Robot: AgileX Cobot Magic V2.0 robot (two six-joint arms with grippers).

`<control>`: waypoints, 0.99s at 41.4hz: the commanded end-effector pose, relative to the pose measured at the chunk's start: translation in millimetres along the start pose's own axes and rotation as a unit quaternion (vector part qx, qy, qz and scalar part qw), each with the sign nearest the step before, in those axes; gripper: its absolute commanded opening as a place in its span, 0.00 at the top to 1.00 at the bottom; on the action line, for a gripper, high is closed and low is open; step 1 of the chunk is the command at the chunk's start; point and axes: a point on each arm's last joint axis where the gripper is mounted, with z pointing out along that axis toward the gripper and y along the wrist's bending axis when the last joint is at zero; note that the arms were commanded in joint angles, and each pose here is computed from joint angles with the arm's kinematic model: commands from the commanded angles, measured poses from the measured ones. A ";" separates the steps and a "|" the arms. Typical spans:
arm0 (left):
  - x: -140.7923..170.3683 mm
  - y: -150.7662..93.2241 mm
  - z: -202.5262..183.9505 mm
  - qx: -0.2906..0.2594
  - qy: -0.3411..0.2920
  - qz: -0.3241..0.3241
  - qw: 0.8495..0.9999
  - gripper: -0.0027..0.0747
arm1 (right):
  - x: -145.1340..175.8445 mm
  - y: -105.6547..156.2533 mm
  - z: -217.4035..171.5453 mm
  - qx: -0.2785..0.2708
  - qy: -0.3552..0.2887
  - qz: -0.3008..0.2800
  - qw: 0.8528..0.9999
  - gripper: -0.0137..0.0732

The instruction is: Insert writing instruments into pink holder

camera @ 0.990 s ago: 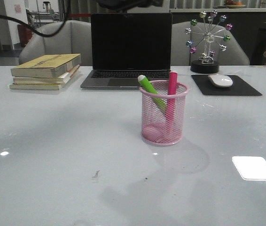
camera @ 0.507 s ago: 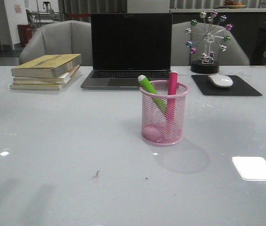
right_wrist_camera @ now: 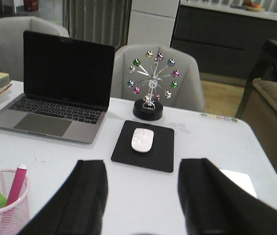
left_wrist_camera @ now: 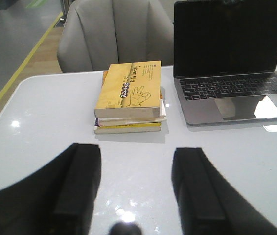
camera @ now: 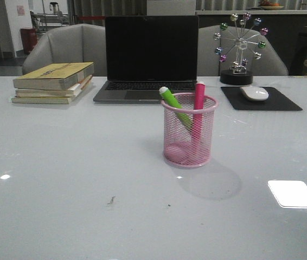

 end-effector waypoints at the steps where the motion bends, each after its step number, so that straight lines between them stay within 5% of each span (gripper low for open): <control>1: -0.2 -0.3 -27.5 -0.001 -0.100 -0.007 0.995 0.44 | -5.0 -1.3 -26.9 0.017 -0.090 -0.008 0.996 0.33; 14: 69.1 -3.4 -100.3 -0.003 -0.170 -0.006 0.985 0.44 | 62.5 5.3 -54.9 0.016 -0.086 -0.014 0.996 0.33; 19: 74.2 -3.6 -118.1 -0.004 -0.219 -0.006 0.976 0.44 | 71.7 5.9 -54.4 0.017 -0.090 -0.014 0.996 0.33; 41: 80.3 -3.9 -118.1 -0.004 -0.209 -0.006 0.978 0.44 | 77.3 6.4 -50.2 0.014 -0.082 -0.001 0.997 0.33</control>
